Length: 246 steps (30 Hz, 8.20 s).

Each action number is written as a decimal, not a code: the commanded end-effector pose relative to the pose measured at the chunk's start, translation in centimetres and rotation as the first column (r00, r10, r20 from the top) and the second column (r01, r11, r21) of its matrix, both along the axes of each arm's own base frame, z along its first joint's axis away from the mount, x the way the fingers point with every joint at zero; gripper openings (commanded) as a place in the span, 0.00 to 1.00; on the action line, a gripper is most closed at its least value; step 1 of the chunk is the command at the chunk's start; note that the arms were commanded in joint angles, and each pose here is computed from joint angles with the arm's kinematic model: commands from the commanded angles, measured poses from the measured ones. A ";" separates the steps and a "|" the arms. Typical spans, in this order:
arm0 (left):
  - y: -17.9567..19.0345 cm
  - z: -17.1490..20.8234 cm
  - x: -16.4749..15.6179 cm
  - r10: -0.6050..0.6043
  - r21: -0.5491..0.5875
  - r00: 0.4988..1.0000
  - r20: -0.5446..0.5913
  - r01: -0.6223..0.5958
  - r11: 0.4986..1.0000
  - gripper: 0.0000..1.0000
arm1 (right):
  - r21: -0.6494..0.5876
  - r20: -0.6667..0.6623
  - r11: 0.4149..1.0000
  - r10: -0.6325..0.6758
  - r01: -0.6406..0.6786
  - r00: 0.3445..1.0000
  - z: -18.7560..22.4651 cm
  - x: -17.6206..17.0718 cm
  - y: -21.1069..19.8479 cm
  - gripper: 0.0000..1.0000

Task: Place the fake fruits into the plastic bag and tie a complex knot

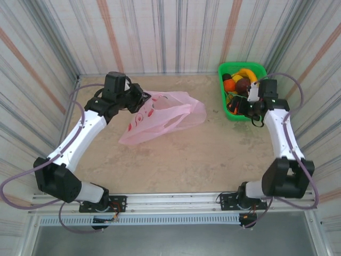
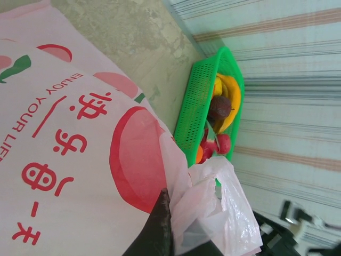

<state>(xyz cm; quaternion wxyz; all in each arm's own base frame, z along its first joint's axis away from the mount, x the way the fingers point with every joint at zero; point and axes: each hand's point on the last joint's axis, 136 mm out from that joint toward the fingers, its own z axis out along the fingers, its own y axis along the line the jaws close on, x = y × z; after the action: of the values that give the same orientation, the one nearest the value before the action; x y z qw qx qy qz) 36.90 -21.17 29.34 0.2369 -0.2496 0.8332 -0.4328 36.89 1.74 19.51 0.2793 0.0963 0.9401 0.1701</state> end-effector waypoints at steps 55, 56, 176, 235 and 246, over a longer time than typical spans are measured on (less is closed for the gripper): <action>2.6 2.3 -1.2 0.054 0.025 0.996 0.065 -0.055 0.998 0.00 | 0.056 -0.253 0.945 0.326 -0.322 0.911 -5.1 -14.7 13.3 0.99; 2.7 2.3 -1.2 0.057 0.026 0.996 0.066 -0.059 0.998 0.00 | 0.050 -0.236 0.948 0.317 -0.314 0.919 -4.4 -14.3 13.2 0.99; 3.3 -0.9 -3.6 0.132 -0.168 0.990 -0.058 -0.140 0.976 0.00 | 0.234 0.273 0.954 0.122 -0.189 0.954 9.2 -10.3 21.6 0.62; 1.1 0.3 -4.2 0.050 -0.213 0.999 0.007 -0.047 0.976 0.00 | 0.154 0.245 0.880 0.406 -0.449 0.880 4.5 -7.1 33.5 0.97; 1.3 0.1 -4.1 0.052 -0.191 0.999 0.008 -0.049 0.980 0.00 | 0.117 0.225 0.901 0.385 -0.417 0.895 4.6 -7.7 31.6 1.00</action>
<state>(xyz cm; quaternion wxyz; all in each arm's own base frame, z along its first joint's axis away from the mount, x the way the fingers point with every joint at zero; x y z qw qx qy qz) 32.71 -19.96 28.79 0.2161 -0.2948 0.7804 -0.5073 29.89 34.58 24.03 0.3166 -0.0895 0.8856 0.3278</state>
